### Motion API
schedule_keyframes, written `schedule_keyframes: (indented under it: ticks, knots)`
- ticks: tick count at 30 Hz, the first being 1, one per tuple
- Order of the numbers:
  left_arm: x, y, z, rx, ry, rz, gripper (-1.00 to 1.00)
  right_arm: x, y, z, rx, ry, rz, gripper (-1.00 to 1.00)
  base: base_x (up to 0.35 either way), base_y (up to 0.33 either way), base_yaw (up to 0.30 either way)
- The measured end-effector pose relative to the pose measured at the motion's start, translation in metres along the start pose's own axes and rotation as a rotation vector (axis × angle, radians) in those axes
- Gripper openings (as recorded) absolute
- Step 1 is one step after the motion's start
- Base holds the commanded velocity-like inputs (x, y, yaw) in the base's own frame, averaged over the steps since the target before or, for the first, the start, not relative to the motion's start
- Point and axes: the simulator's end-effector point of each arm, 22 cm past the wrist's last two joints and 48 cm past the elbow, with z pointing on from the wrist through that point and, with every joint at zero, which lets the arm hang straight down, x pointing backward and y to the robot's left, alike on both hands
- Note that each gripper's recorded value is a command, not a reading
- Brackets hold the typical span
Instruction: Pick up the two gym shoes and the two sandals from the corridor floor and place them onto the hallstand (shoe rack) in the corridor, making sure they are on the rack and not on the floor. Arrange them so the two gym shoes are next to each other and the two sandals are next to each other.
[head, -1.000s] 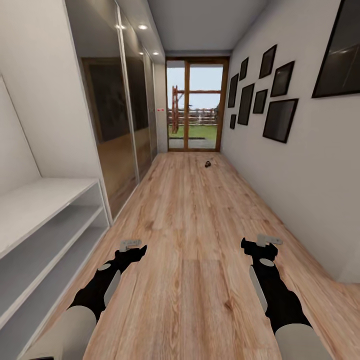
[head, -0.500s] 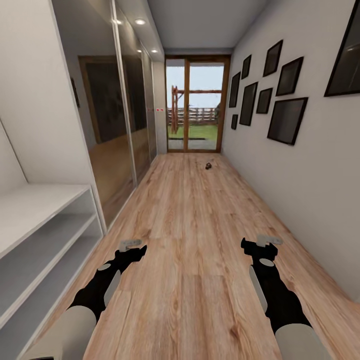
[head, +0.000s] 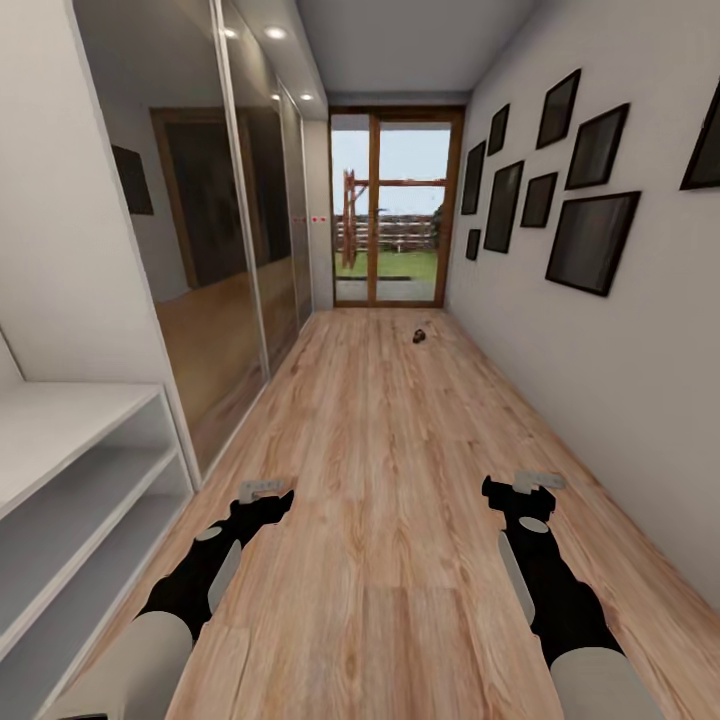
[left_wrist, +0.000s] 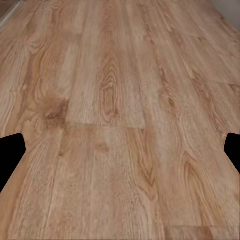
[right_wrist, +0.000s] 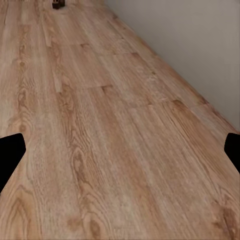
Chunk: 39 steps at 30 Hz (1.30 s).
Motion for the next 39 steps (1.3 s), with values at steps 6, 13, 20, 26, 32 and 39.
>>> schedule_keyframes:
  ticks: [6,13,20,26,32,39]
  knots:
    - [0.0002,-0.0005,0.0000,0.001,0.000,0.000,1.00,-0.0001,-0.0007,0.0002,0.000,0.000,-0.001,1.00,0.347,0.000,0.000]
    - [0.0002,-0.0003,0.0000,0.000,0.000,0.000,1.00,-0.0001,-0.0006,0.0003,0.000,0.000,0.000,1.00,0.347,0.000,0.000]
    - [0.0005,-0.0005,0.0000,0.001,0.001,-0.001,1.00,0.0000,-0.0006,0.0003,0.000,0.000,0.000,1.00,0.347,0.000,0.000]
    - [0.0007,-0.0005,0.0001,0.001,0.001,-0.001,1.00,-0.0001,-0.0006,0.0003,0.000,0.000,-0.001,1.00,0.347,0.000,0.000]
    - [0.0009,-0.0005,0.0000,0.001,0.001,-0.001,1.00,-0.0002,-0.0003,0.0002,-0.001,-0.001,-0.001,1.00,0.347,0.000,0.000]
    - [0.0006,-0.0005,0.0001,0.001,0.001,-0.002,1.00,-0.0001,-0.0002,0.0002,-0.001,0.000,-0.002,1.00,0.347,0.000,0.000]
